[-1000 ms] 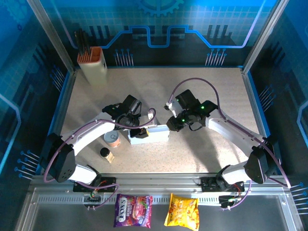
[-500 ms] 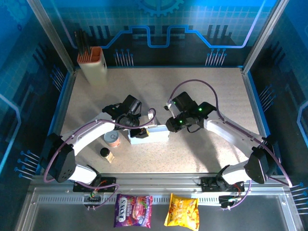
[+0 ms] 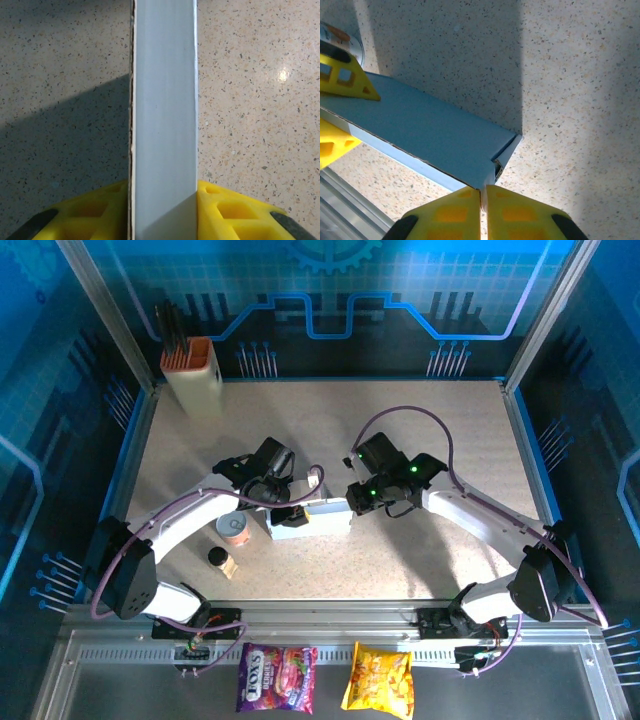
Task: Fold the paper box
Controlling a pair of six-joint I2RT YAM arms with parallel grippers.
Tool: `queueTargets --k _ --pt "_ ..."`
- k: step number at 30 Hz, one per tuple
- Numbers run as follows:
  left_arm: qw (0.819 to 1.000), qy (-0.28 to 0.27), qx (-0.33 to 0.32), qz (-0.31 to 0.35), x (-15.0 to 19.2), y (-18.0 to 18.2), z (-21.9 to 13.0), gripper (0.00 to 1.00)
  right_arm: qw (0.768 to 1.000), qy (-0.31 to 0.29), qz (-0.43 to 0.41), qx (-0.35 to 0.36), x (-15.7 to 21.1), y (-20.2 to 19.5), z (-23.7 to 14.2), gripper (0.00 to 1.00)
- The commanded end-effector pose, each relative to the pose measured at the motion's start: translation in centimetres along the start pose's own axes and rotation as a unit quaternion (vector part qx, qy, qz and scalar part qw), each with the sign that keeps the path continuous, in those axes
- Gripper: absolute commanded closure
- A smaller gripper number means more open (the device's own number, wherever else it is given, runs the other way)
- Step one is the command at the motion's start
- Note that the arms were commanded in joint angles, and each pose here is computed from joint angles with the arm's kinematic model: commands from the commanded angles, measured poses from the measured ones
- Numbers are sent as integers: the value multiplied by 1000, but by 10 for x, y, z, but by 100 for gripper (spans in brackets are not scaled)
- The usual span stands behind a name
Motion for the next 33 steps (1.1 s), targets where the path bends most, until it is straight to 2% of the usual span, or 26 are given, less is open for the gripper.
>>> queueTargets --k 1,6,15,19,22,33 --pt "1000 6 0 5 4 -4 0 66 1000 -9 29 2 -2 7 -5 91" --pt "1000 6 1 4 4 -4 0 66 999 -13 47 10 -2 11 -4 93" --pt "1000 5 2 5 3 -4 0 65 996 -31 73 28 -2 14 -4 90" --pt "1000 6 2 4 4 -5 1 65 996 -30 78 37 1 12 1 96" --pt "1000 5 3 5 4 -5 1 65 995 -36 76 45 2 11 2 100" --pt "1000 9 -1 13 4 -6 1 65 994 -42 42 89 19 8 5 98"
Point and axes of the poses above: each hand's point on the last joint's axis, 136 mm out from that joint toward the fingers, its own z axis out along the fingers, its own y axis along the line the jaws close on, x = y × z, the point moved 4 cm from there along -z, back along the fingers, and after that the axes turned 1 degree about z, right-handed, at the moved point
